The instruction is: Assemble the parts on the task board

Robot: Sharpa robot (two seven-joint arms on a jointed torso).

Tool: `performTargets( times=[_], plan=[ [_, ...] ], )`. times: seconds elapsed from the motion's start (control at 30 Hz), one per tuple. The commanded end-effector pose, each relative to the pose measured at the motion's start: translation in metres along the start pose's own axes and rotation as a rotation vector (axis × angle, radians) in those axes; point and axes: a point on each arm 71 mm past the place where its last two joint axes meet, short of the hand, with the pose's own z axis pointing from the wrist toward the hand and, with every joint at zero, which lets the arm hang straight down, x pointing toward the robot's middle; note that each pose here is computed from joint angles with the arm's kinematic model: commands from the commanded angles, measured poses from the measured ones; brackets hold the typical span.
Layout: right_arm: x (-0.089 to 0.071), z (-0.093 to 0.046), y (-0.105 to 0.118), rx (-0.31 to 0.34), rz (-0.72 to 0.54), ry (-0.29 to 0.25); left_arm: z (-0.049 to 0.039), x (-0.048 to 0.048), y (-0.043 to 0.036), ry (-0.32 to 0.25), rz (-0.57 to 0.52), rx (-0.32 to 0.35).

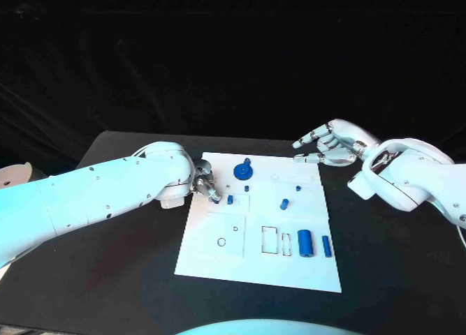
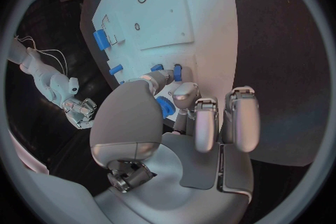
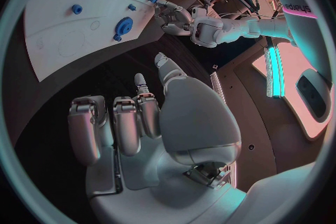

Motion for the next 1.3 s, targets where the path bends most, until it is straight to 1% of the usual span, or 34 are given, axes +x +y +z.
performTargets(
  times=[0.03, 0.27, 0.5, 0.93, 1.1, 1.3],
  plan=[
    [0.0018, -0.0001, 0.0008, -0.006, 0.001, 0.017, 0.0018, 0.0080, -0.0007, 0.059, 0.042, -0.012],
    [0.0018, -0.0001, 0.0007, -0.005, 0.001, 0.018, 0.0026, 0.0089, 0.0005, 0.078, 0.046, -0.023],
    [0.0018, 0.0000, 0.0007, -0.005, 0.001, 0.018, 0.0032, 0.0082, 0.0017, 0.075, 0.029, -0.027],
    [0.0020, 0.0003, 0.0007, -0.005, 0.001, 0.019, 0.0028, 0.0083, -0.0011, 0.069, 0.032, -0.009],
    [0.0021, 0.0004, 0.0008, -0.006, 0.001, 0.019, 0.0033, 0.0087, -0.0025, 0.074, 0.038, -0.007],
    [0.0021, 0.0002, 0.0009, -0.006, 0.001, 0.019, 0.0048, 0.0093, -0.0024, 0.091, 0.045, -0.021]
  ],
)
